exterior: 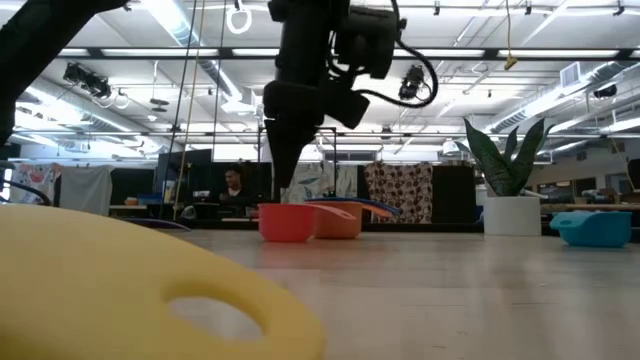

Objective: Nest measuring cups in basket
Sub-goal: Stack the red measuring cup on top of the dark blue measuring cup

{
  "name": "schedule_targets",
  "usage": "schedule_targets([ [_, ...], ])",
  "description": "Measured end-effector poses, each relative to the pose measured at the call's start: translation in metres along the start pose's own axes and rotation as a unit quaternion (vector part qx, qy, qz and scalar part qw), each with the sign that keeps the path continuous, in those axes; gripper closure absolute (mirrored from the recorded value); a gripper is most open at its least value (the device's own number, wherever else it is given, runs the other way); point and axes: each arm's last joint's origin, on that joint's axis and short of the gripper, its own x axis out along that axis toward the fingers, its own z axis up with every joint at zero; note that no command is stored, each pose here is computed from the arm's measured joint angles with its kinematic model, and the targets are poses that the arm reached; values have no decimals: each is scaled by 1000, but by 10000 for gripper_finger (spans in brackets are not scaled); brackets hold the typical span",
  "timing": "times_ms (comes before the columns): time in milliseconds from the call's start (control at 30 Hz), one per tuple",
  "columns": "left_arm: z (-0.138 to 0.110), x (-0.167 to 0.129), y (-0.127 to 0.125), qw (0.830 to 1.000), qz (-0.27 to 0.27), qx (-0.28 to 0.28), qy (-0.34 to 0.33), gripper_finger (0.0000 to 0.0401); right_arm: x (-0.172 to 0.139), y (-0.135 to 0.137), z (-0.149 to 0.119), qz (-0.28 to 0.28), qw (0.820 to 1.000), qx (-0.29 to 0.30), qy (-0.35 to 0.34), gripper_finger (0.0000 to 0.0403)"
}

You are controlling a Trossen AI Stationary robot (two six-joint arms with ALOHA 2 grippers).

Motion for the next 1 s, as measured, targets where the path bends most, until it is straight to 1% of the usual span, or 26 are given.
schedule_targets([
  [133, -2, 10, 7, 999, -31, 14, 12, 290, 0, 1, -1, 3, 1000, -3, 7, 247],
  [333, 1, 13, 17, 1000, -21, 12, 2, 290, 0, 1, -2, 6, 1000, -5, 13, 247],
  [467, 1, 13, 21, 1000, -21, 19, -1, 290, 0, 1, -3, -5, 1000, -6, 20, 247],
  [567, 2, 13, 22, 999, -33, 23, -2, 290, 0, 0, -3, -16, 1000, -6, 26, 247],
  [767, 2, 14, 24, 998, -65, 22, -3, 290, 0, 0, -3, -17, 999, -10, 26, 247],
  [1000, 4, 14, 29, 997, -67, 27, -13, 290, 0, 0, -3, -17, 999, -10, 26, 247],
])
